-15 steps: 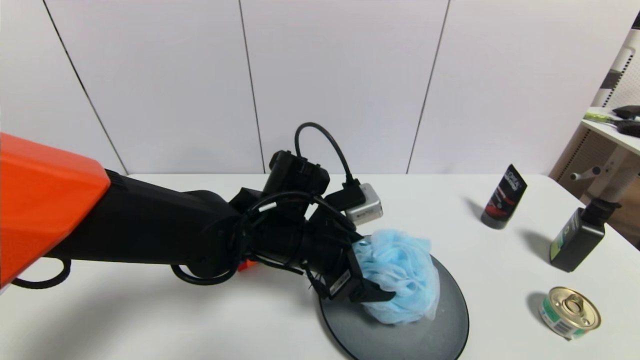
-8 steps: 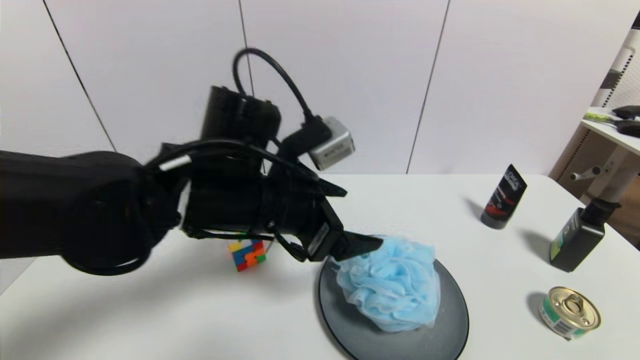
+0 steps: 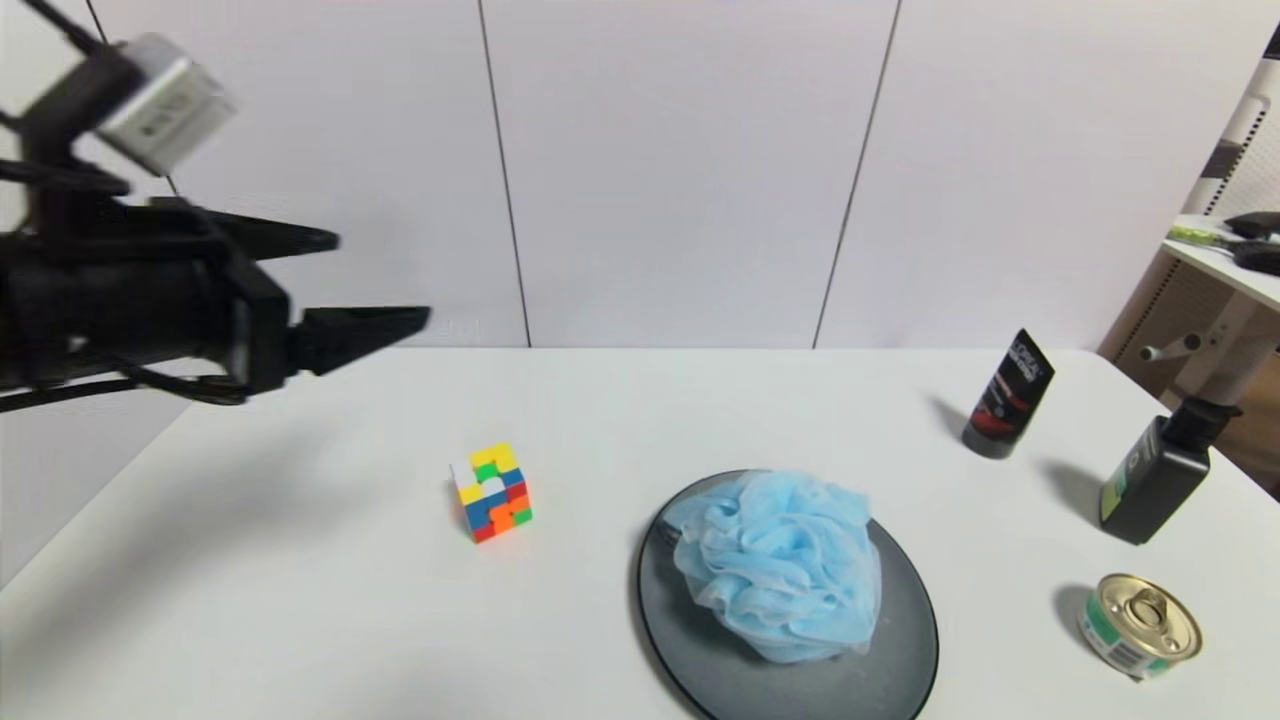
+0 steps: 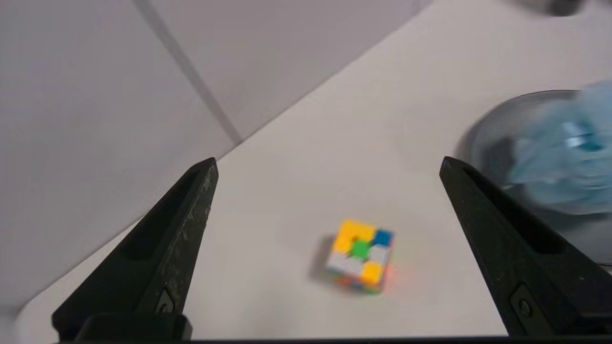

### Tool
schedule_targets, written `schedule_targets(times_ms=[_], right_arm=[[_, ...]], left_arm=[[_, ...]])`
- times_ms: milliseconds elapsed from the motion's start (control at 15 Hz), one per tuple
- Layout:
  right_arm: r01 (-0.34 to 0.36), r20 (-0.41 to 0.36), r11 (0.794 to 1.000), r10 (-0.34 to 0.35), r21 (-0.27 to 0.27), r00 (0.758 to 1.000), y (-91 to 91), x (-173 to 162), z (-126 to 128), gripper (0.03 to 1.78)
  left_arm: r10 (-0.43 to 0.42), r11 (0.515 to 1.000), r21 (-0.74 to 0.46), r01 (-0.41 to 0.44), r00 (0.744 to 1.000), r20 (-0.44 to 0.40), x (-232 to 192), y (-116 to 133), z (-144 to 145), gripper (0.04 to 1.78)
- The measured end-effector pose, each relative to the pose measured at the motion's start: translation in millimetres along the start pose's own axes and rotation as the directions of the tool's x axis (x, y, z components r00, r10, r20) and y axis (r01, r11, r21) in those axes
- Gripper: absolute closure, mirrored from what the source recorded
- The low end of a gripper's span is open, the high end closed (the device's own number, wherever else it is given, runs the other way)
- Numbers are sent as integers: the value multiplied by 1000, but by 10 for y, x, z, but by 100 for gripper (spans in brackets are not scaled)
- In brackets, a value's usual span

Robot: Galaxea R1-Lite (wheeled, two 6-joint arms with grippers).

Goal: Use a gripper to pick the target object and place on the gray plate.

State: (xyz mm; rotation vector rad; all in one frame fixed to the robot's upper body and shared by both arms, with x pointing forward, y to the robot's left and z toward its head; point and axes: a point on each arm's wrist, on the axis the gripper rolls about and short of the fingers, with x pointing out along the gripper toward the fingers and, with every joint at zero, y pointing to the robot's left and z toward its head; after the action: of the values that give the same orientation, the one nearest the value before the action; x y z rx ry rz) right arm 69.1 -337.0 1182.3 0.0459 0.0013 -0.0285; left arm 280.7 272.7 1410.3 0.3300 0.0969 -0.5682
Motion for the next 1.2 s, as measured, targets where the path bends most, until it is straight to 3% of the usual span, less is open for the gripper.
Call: schedule_targets(times_ms=[133, 267, 733, 933, 1067, 1200], right_arm=[[0, 0, 1000, 0, 0, 1000, 0, 0, 0, 10], [0, 1, 1000, 0, 0, 1000, 0, 0, 1, 10], [0, 0, 1000, 0, 0, 1000, 0, 0, 0, 10], [0, 0, 1000, 0, 0, 1000, 0, 0, 1, 10], [0, 0, 1000, 0, 0, 1000, 0, 0, 0, 10], [0, 0, 1000, 0, 0, 1000, 0, 0, 0, 10]], left_arm=[[169, 985, -19, -169, 986, -12, -454, 107, -149, 15], [263, 962, -66, -265, 964, -40, -832, -18, -353, 14], [346, 905, -213, -369, 928, -139, -1609, -946, -1463, 13], [390, 878, -236, -416, 909, -147, -1651, -1113, -1810, 13], [454, 846, -221, -485, 873, -179, -1659, -1185, -2049, 13], [511, 821, -213, -529, 848, -140, -1675, -1231, -2180, 13]])
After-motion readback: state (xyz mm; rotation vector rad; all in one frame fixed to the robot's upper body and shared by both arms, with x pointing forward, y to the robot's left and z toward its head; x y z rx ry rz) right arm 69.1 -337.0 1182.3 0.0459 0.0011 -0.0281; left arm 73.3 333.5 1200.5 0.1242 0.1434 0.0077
